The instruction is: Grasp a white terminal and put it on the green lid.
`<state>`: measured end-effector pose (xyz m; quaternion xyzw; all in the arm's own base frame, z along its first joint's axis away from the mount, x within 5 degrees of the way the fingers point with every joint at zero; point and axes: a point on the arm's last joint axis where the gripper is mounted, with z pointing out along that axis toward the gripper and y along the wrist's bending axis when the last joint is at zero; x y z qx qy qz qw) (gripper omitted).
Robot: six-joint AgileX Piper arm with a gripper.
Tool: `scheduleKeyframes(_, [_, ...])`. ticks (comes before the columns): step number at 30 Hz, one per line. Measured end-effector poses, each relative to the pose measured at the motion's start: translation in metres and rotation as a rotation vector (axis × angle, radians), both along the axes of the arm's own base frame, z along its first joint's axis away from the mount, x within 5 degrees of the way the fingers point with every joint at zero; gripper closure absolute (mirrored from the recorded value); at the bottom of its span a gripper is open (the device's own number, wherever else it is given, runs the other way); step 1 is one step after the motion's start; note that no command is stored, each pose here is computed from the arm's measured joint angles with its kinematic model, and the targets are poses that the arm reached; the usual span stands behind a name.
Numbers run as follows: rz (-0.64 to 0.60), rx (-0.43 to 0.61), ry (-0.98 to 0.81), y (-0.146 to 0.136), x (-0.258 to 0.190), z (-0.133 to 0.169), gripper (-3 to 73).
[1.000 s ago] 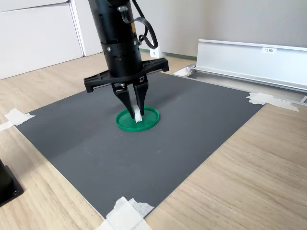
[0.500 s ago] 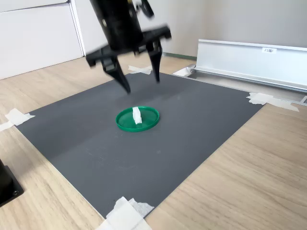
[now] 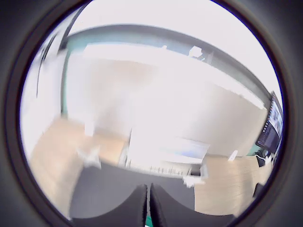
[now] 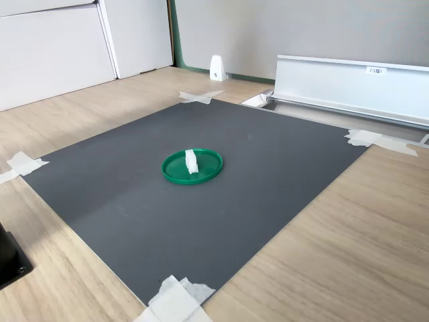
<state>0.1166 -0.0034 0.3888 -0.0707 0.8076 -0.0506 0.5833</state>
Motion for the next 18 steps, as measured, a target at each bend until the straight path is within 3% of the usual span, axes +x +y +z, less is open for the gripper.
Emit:
scheduleKeyframes(4, [-0.057,0.077,-0.147,0.001,-0.034,-0.001,70.0])
scheduleKeyframes(18, [-0.081,0.104,-0.248,0.006,-0.089,-0.106,70.0])
